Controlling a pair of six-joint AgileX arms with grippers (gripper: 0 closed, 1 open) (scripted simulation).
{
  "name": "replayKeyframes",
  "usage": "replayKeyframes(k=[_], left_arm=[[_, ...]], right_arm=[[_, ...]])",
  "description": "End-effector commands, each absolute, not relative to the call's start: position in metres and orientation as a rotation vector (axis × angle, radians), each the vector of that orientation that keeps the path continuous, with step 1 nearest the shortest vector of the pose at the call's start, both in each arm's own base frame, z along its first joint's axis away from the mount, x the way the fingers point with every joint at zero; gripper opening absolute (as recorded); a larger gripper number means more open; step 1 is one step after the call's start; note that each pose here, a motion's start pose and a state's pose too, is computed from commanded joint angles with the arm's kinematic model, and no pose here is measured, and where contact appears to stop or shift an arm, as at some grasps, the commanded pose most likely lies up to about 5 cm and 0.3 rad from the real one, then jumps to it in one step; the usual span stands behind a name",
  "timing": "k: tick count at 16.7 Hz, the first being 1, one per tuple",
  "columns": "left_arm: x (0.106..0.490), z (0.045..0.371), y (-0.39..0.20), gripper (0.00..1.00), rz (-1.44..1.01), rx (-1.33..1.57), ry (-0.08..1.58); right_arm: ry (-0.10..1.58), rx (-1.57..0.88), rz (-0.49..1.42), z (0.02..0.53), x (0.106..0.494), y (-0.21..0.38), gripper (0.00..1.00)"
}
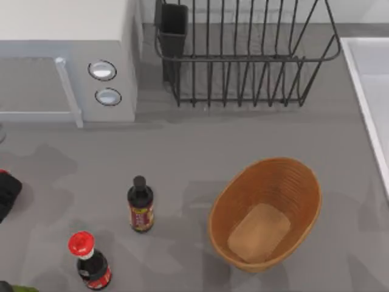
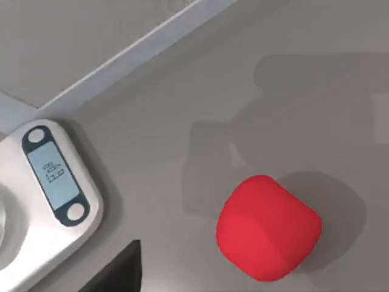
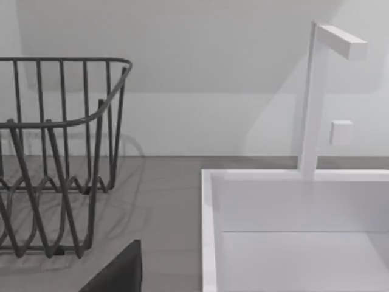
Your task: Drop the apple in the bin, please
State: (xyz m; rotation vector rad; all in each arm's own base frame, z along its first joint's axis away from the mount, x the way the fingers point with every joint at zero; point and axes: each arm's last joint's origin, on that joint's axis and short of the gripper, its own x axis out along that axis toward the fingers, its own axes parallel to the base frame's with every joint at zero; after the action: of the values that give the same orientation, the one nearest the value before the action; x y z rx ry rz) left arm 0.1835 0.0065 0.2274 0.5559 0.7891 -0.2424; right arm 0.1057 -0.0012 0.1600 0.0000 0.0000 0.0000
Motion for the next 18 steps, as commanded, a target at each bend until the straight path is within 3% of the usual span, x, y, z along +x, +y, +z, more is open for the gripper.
replayKeyframes(k=[4,8,12,18], left_arm=[[0.247,0.211,0.016,1.00,-0.500,0.714,1.133],[0.295,0.185,0.026,1.00,-0.743,0.798,1.337],[0.322,0.176,0.036,1.00,-0.850,0.839,1.403],[0.325,0.176,0.037,1.00,-0.859,0.849,1.401]], right_arm=[[0.000,0.000,0.000,0.160,0.106,-0.001,1.00],[0.000,0.000,0.000,0.160,0.106,-0.001,1.00],[0.000,0.000,0.000,0.160,0.106,-0.001,1.00],[0.000,0.000,0.000,0.160,0.106,-0.001,1.00]])
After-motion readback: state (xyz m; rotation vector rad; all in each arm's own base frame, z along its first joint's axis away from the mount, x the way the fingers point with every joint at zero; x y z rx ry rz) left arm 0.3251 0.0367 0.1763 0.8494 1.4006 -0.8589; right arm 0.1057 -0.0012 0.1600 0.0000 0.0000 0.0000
